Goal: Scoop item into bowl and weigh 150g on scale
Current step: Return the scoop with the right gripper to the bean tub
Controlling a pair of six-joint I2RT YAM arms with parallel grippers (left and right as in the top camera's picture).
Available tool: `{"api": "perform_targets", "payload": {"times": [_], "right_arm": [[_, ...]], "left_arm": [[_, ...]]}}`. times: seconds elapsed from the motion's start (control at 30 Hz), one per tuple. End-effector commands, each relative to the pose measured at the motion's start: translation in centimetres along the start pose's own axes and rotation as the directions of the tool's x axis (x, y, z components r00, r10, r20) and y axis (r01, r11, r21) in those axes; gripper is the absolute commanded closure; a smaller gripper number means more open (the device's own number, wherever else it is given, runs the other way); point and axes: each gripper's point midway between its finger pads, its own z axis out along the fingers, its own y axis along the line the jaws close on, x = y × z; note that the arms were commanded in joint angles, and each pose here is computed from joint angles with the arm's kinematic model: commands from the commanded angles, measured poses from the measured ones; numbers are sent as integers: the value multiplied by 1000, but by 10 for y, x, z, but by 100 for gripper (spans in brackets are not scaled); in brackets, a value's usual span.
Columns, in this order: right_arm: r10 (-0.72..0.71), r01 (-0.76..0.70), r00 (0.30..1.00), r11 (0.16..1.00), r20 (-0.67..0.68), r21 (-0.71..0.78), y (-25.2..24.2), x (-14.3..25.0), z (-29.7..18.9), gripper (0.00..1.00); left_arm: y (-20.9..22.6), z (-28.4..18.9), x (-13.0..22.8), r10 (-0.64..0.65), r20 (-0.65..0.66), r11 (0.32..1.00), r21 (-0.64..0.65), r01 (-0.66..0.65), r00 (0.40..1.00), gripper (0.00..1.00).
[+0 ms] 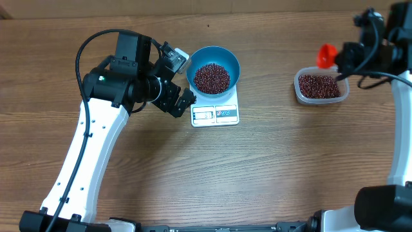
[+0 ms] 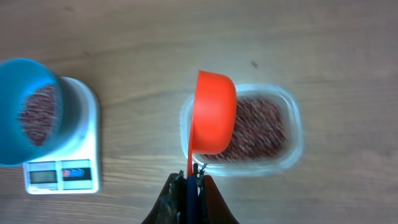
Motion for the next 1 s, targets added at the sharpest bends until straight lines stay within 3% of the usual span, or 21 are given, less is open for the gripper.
{"api": "perform_targets", "payload": {"times": [0.0, 0.6, 0.97], "right_arm": [[-8, 8, 999, 1000, -50, 8, -23, 23, 10, 96], [22, 3, 975, 994, -220, 112, -78, 66, 103, 96], [20, -19, 973, 1000, -230, 5, -58, 68, 115, 96]], "left_arm": [[0, -7, 0, 24, 12, 1000, -13, -24, 1000, 1], [0, -7, 0, 24, 12, 1000, -14, -24, 1000, 0], [0, -7, 0, 24, 12, 1000, -14, -24, 1000, 1]]}}
